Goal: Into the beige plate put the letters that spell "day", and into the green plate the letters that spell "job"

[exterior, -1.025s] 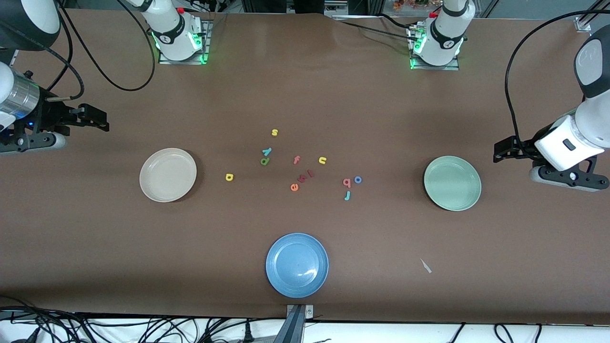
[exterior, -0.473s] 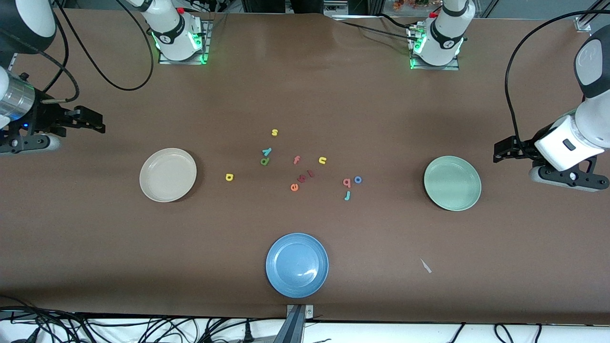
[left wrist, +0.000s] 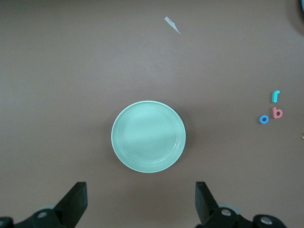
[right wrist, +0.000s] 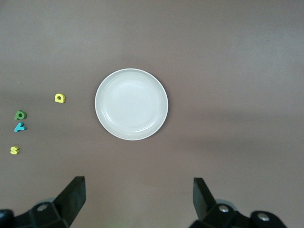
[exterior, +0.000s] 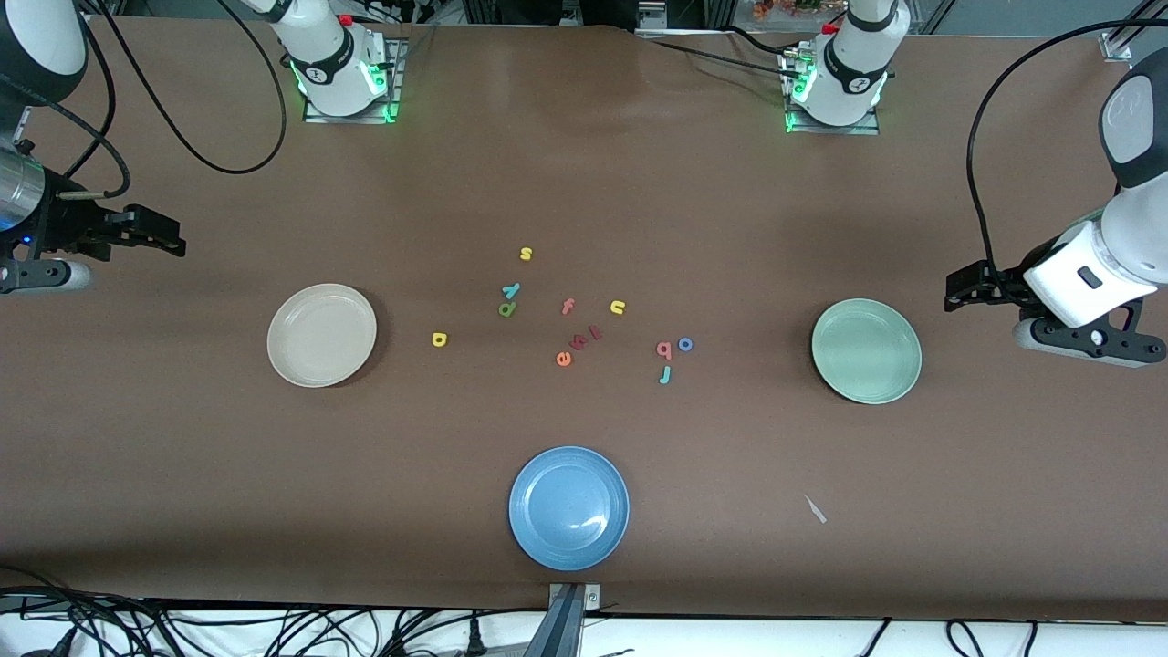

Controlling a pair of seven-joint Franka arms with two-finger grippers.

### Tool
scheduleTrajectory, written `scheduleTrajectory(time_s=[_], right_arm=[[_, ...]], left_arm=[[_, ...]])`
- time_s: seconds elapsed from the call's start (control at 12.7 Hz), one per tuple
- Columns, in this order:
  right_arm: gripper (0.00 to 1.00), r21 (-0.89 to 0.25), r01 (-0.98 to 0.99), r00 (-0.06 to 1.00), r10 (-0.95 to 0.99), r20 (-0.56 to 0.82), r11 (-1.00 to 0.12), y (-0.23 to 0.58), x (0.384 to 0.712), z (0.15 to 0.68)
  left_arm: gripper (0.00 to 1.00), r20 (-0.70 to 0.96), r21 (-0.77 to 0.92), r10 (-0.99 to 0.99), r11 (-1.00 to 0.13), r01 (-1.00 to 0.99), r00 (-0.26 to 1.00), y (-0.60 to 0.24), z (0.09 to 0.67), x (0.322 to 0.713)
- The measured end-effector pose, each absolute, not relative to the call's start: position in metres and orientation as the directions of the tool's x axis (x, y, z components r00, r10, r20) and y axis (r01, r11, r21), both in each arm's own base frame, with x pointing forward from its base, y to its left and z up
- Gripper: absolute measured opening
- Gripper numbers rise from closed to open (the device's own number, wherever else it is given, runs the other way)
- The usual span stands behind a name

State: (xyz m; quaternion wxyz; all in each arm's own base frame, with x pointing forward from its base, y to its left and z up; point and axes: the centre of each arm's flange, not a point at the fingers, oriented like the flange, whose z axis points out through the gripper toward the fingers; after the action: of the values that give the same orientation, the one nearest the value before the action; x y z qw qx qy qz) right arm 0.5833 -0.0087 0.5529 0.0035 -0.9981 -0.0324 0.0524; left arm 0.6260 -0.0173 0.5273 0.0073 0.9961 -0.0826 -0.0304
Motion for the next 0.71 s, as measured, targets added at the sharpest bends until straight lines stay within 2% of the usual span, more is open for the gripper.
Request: scheduleTrajectory(time_s=[0.71], right_arm=[[1.0,-0.011,0.059,0.992,0.059,-0.111,-0.998,-0.0076,0.5828,0.5497]], left_arm=[[1.0,-0.059,0.02,-0.165,-0.986,-0.164,0.985,-0.0173,0.5271,0.6261]])
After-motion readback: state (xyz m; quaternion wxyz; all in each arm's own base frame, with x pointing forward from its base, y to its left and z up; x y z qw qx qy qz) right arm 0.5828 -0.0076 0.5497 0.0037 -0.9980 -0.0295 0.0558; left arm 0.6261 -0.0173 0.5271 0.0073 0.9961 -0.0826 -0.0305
